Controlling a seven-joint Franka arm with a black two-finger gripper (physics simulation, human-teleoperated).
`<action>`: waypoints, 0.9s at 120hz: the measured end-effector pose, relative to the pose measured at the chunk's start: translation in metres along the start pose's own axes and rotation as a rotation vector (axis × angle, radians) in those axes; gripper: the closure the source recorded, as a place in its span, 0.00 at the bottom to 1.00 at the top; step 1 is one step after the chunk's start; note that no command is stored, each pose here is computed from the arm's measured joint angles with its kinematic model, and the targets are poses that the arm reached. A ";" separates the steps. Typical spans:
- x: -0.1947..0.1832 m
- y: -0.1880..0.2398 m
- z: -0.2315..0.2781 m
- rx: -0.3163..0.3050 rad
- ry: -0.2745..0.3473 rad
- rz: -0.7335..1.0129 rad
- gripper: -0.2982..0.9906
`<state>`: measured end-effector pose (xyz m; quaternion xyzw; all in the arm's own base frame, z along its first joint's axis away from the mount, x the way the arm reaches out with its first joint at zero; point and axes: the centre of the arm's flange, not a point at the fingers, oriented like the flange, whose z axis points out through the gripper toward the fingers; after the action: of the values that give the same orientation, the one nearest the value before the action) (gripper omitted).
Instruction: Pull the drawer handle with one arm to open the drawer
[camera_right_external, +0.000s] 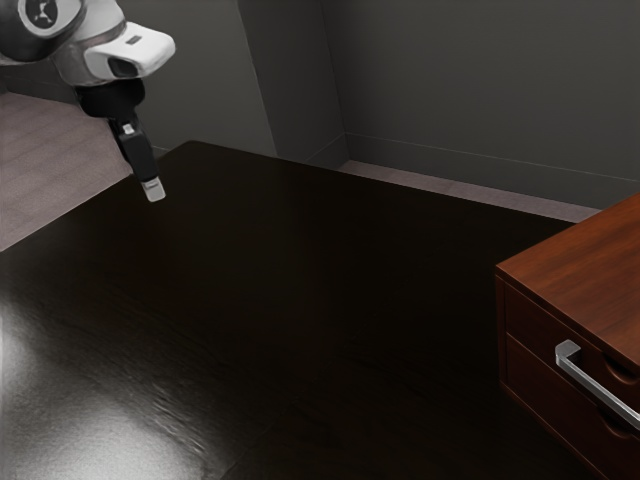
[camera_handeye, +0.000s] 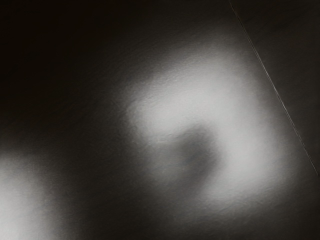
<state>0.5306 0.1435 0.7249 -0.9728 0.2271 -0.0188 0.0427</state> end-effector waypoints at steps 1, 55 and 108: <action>0.001 0.001 0.000 0.000 0.000 0.003 0.23; 0.011 0.058 -0.017 -0.028 0.038 0.147 0.23; 0.061 0.260 -0.021 -0.071 0.040 0.885 0.23</action>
<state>0.4697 -0.1170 0.7229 -0.7822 0.6229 -0.0096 0.0090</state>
